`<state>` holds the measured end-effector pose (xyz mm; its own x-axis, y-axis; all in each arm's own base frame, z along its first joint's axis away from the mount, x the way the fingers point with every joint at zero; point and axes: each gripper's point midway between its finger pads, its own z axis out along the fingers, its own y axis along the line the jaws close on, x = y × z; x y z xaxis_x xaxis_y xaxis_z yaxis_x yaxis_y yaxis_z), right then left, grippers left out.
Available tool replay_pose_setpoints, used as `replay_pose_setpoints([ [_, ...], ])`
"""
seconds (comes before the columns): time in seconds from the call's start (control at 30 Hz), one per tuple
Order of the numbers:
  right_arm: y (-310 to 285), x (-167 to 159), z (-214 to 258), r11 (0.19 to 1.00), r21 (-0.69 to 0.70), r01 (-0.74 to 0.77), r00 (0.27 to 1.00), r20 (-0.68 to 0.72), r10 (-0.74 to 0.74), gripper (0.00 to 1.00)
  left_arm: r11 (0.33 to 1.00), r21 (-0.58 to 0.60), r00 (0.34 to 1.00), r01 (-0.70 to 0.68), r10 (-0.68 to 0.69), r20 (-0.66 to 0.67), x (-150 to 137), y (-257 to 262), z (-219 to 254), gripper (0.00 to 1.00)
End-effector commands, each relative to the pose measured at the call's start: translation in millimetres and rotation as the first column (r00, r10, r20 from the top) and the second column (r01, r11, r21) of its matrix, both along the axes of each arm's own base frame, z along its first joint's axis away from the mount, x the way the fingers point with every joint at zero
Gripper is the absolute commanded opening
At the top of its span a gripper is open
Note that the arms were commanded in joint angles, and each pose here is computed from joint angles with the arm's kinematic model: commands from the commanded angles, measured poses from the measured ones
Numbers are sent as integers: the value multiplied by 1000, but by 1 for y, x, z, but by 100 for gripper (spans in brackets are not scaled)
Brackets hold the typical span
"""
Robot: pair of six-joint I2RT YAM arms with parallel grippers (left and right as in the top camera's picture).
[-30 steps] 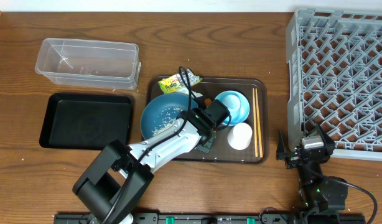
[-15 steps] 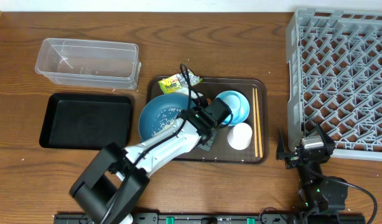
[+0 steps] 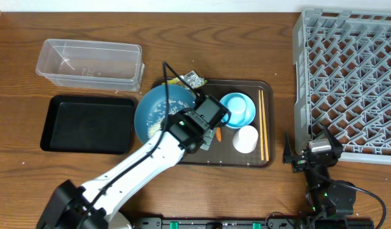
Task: Sort waste into correct bins and load items into the dishwasher rack
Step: 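Lift the blue bowl with the left gripper over the black tray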
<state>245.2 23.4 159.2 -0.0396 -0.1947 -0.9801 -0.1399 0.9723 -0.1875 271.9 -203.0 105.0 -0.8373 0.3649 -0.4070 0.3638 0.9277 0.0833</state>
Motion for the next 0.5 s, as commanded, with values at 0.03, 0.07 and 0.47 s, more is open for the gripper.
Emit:
replay_pose_setpoints([
  [0.03,1,0,0,1000,-10,-3,1000,2,3,99,999,41,998,5,-7,69,12,20,18,6],
  [0.07,1,0,0,1000,-10,-3,1000,2,3,99,999,35,997,-4,2,81,16,23,21,6],
  [0.47,1,0,0,1000,-10,-3,1000,2,3,99,978,-119,974,-171,186,127,64,70,39,6],
])
